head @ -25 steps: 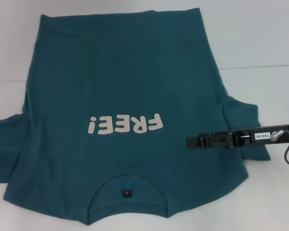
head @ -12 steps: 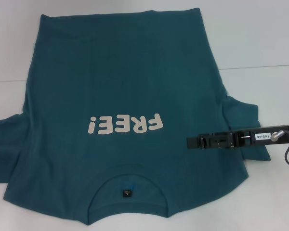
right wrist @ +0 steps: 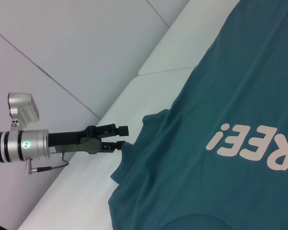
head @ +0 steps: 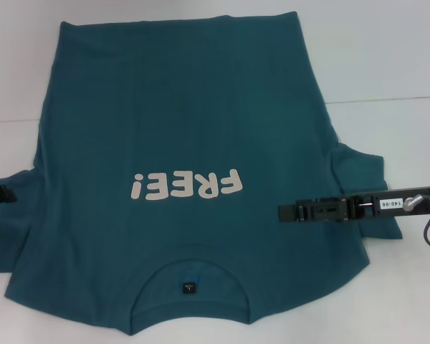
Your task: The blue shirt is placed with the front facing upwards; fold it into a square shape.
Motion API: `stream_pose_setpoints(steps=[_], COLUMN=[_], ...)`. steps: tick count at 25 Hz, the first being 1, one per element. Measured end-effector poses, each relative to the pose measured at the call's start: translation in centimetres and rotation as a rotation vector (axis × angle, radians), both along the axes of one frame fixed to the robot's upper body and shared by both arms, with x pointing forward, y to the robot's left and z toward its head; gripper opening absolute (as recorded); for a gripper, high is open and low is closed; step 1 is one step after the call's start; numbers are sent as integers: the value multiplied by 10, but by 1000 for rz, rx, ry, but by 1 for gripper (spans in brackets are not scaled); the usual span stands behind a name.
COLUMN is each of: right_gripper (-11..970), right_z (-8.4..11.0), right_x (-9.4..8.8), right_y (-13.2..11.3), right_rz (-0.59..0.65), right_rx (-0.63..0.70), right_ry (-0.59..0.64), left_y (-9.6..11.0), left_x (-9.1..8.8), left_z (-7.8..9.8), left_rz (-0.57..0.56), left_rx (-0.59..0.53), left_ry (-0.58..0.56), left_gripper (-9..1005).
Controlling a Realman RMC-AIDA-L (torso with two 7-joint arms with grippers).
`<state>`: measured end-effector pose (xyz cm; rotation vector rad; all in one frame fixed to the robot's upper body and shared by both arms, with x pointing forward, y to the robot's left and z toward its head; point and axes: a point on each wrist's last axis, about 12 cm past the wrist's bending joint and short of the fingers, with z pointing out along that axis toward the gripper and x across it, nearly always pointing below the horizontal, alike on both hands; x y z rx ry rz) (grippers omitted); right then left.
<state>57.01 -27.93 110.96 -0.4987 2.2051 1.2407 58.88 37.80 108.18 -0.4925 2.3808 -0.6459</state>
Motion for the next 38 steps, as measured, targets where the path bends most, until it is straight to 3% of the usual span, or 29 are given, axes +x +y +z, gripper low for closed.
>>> stream_pose_setpoints(steps=[2,29,38], right_gripper=[871,864,861], right_z=[0,-1,-1], right_x=[0,-1,-1], right_y=[0,-1,-2], right_rz=[0,-8,-10], right_rx=[0,-1,-2], right_ry=[0,2,2], left_y=[0,-7,-13], left_x=[0,-5,2], left_z=[0,1,3], left_rz=[1,-43,-46], left_rx=[-1,-67,-59], left_ry=[1,43,56], left_gripper=[957,888,863])
